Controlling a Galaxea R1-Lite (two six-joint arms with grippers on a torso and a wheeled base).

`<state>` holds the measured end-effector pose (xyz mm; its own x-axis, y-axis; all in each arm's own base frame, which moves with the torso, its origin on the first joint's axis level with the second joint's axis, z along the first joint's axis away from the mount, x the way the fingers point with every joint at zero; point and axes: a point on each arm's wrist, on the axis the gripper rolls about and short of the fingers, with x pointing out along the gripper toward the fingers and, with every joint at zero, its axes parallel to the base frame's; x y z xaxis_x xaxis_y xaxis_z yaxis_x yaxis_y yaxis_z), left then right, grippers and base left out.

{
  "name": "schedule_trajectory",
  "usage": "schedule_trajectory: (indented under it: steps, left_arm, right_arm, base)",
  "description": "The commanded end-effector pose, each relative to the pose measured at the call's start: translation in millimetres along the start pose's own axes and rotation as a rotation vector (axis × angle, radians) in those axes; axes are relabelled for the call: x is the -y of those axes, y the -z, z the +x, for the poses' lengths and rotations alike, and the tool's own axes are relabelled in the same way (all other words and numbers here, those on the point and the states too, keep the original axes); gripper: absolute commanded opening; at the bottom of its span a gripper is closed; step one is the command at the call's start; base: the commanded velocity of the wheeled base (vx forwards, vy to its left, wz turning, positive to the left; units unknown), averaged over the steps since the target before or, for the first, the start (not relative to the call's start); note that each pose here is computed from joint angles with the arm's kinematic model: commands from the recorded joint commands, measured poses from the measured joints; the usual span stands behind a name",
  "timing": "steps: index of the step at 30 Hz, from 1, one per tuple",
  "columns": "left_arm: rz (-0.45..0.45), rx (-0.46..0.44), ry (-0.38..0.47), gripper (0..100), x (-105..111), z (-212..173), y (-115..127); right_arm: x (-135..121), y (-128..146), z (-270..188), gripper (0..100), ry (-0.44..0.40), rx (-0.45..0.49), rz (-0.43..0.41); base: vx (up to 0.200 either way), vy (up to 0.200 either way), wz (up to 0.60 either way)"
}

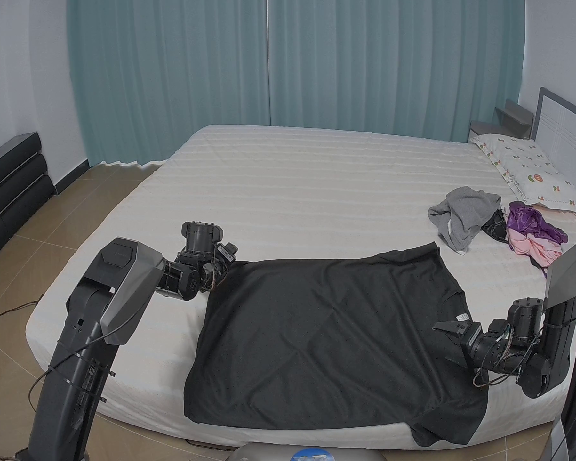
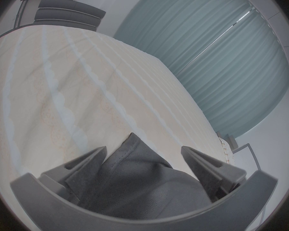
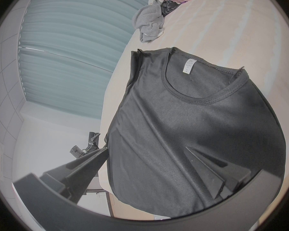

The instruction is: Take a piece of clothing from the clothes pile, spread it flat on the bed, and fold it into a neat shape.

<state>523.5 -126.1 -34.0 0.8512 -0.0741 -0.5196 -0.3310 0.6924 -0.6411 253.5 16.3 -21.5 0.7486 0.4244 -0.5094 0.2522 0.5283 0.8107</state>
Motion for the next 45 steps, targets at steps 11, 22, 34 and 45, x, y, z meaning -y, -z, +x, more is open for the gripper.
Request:
schedule_trajectory:
  steps: [11, 22, 34, 45]
  left_arm:
    - [-0.007, 0.049, 0.000, 0, 3, 7, -7]
    - [0.044, 0.083, -0.015, 0, -11, 5, -40]
    - [0.055, 0.114, 0.033, 0, 9, -9, -55]
    - [0.046, 0.129, 0.038, 0, 10, -9, -54]
  right_arm:
    - [-12, -8, 12, 100, -0.058, 0.042, -0.035]
    - [-45, -41, 61, 100, -0.090, 0.151, -0.165]
    - [-50, -113, 134, 100, 0.040, 0.257, -0.274]
    - [-42, -164, 144, 100, 0.098, 0.310, -0.356]
  base:
    - [0.000, 0.000, 0.00]
    - [0.000, 0.000, 0.00]
    - [0.000, 0.000, 0.00]
    - [0.000, 0.000, 0.00]
